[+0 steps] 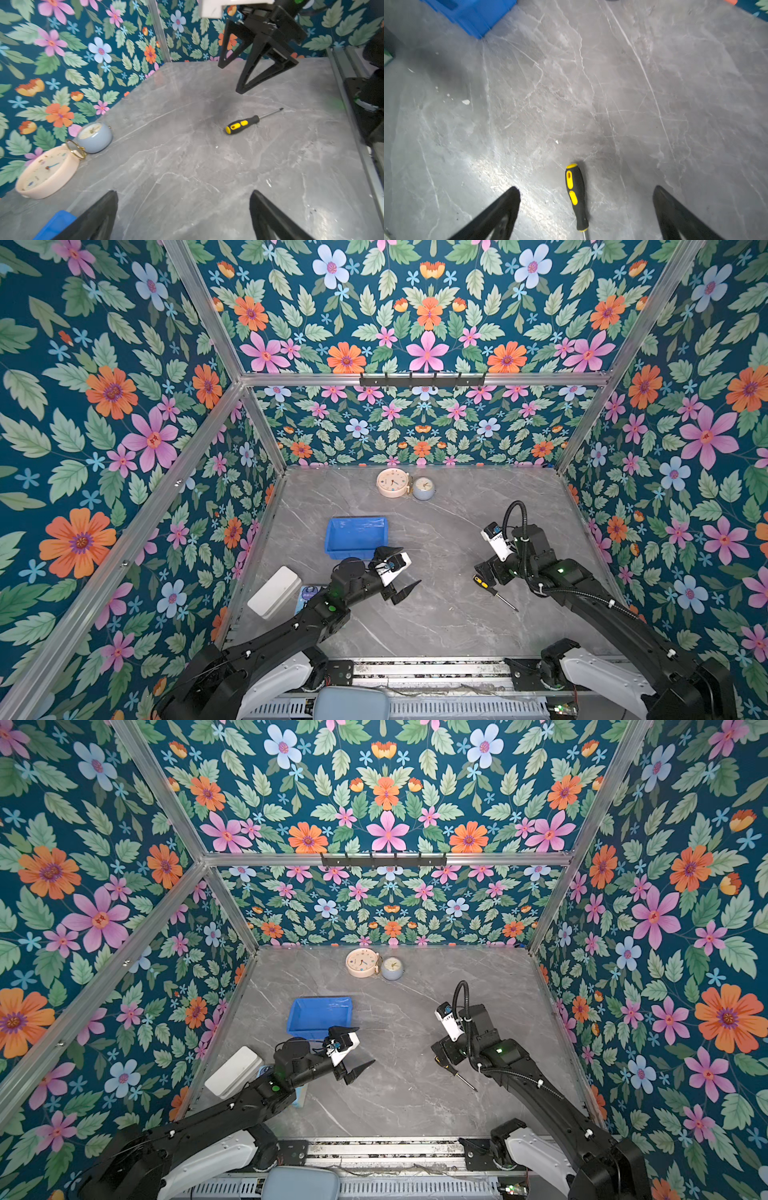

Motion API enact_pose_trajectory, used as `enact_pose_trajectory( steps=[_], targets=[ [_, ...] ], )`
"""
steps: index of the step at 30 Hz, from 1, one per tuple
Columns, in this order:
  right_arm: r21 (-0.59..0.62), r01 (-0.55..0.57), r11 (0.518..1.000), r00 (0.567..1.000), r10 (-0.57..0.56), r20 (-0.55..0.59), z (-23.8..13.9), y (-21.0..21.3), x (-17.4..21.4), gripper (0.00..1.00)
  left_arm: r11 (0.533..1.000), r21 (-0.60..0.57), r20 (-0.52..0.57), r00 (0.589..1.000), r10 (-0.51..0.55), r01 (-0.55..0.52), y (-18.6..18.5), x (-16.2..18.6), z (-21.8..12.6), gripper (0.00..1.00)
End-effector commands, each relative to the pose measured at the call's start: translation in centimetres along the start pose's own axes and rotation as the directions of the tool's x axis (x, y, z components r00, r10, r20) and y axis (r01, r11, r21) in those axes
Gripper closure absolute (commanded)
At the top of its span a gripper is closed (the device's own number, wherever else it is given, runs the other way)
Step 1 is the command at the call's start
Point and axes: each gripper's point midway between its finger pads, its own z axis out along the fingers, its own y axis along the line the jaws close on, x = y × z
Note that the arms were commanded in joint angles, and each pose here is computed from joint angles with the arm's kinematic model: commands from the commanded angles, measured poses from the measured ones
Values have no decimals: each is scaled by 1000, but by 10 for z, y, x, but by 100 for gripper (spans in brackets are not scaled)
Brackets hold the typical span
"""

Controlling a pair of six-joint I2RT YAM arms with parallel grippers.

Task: Put the screwdriver in the bin
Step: 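Lower the right gripper over the screwdriver handle while the left arm moves toward center, then close the right gripper on the yellow-and-black screwdriver handle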

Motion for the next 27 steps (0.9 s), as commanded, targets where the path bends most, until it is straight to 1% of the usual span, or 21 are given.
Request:
enact_pose_trajectory(
  steps=[1,6,11,14,18,27],
  targets=[
    [-17,46,999,993,-48,-106,6,5,20,1,997,73,-29,999,42,-39,-18,4,7,0],
    [-33,101,994,970,-106,-217,19,7,39,1,988,130,-81,992,98,-87,-35,13,16,0],
    [-59,106,993,948,-119,-296,32,9,52,1,986,151,-91,992,91,-77,-41,16,21,0],
    [-73,90,993,930,-111,-351,42,10,57,1,984,161,-100,991,88,-71,-44,18,23,0],
    [-92,65,994,905,-97,-414,55,12,61,12,984,164,-107,990,91,-73,-47,21,25,0],
    [-65,55,996,856,-81,-510,76,4,66,21,986,149,-117,989,88,-70,-48,28,24,0]
  ],
)
